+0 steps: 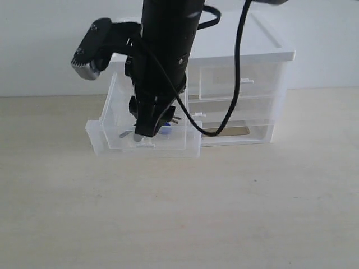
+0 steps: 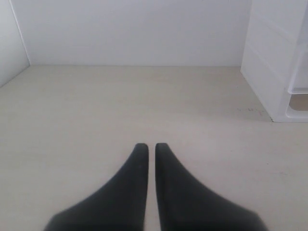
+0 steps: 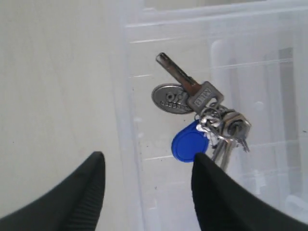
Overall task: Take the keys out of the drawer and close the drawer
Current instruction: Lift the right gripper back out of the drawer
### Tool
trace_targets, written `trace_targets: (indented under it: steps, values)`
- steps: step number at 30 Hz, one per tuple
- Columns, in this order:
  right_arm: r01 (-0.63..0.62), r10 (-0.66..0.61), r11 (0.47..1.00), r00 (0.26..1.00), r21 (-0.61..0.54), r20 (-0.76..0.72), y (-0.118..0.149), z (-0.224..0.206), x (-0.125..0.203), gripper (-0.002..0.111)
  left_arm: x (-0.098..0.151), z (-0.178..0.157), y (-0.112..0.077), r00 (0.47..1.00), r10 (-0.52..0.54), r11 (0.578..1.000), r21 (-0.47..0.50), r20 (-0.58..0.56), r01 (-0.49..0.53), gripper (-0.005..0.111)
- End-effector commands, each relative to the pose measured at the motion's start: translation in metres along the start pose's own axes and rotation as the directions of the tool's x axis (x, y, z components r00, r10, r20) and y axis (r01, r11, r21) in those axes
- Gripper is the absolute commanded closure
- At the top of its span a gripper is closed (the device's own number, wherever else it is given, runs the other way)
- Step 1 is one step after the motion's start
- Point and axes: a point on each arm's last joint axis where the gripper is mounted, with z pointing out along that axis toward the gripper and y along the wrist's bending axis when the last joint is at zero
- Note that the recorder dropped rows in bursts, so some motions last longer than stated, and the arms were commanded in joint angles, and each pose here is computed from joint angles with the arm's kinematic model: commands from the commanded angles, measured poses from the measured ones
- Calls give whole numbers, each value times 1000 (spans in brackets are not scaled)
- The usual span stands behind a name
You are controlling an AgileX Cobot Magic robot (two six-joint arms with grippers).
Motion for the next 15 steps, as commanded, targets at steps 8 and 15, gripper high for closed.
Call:
trace_targets:
  steps: [8, 15]
  values:
    - [-188, 110, 923, 965, 335, 239, -54, 19, -9, 108, 1, 0, 0, 1000, 2, 1000, -3, -2, -2, 102]
    - [-276, 111, 843, 929, 461, 353, -76, 34, -13, 108, 1, 0, 0, 1000, 2, 1000, -3, -2, -2, 102]
